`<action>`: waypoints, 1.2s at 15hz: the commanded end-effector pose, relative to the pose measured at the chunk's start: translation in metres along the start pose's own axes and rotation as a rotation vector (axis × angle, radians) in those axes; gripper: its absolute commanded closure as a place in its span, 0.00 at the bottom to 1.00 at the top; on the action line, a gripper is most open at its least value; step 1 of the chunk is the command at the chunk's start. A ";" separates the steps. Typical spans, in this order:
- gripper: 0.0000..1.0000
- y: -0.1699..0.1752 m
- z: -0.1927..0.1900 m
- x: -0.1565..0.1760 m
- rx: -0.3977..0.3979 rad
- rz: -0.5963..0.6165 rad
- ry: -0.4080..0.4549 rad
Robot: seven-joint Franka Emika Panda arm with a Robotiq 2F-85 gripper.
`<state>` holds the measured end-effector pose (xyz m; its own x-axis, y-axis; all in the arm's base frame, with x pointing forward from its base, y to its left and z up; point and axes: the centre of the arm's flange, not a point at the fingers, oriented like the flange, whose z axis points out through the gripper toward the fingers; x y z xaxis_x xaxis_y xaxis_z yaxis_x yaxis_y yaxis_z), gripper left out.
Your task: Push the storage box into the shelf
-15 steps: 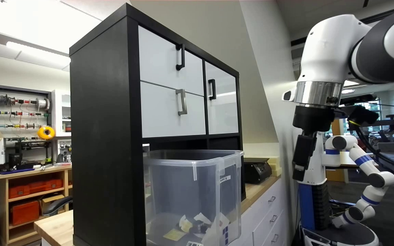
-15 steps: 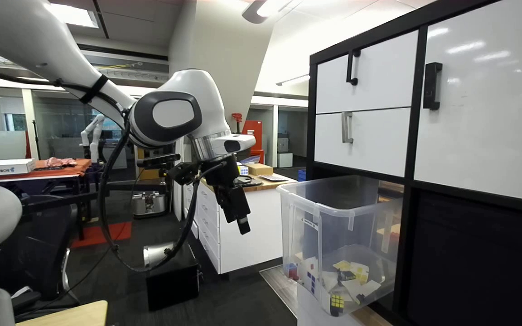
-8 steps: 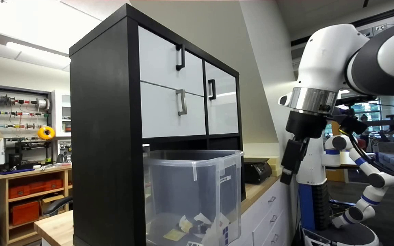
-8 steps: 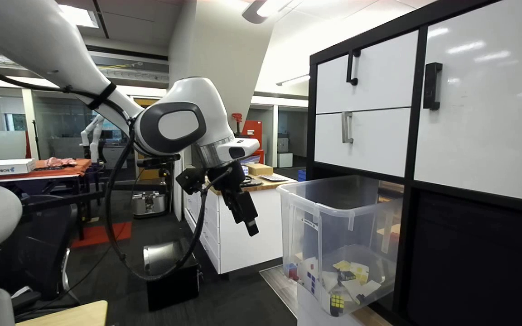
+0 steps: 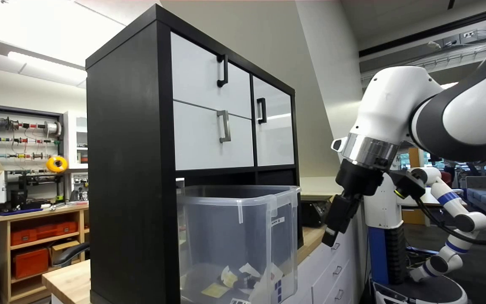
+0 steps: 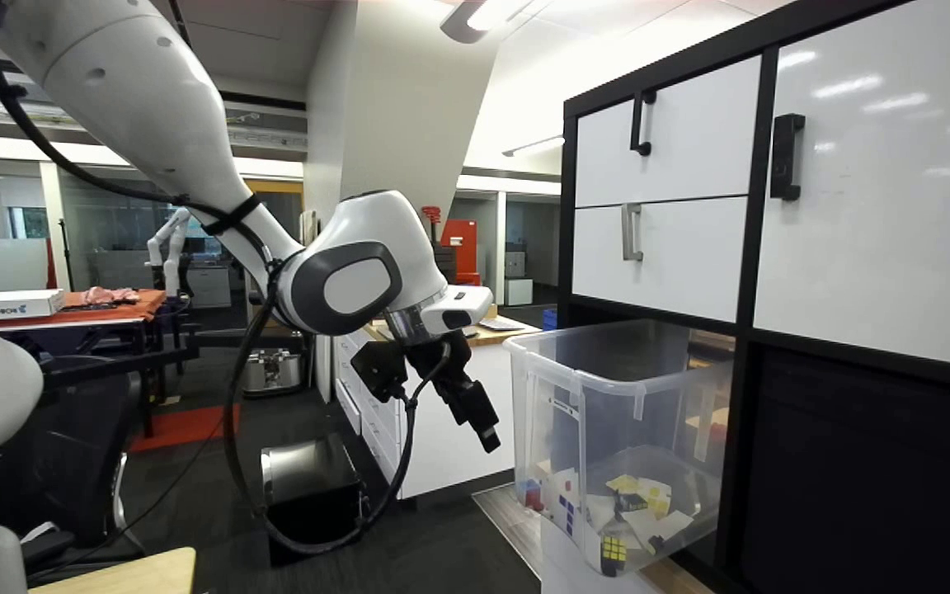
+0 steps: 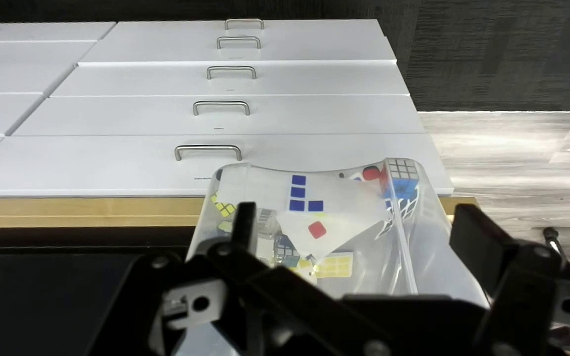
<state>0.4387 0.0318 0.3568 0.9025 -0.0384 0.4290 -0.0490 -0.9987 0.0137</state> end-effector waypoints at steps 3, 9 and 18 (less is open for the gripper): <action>0.00 -0.002 0.021 0.031 -0.012 -0.002 0.047; 0.00 -0.005 0.032 0.059 -0.025 -0.001 0.069; 0.00 -0.015 0.052 0.090 -0.031 -0.009 0.080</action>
<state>0.5223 0.0343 0.3521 0.8760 -0.0141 0.4821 -0.0408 -0.9982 0.0449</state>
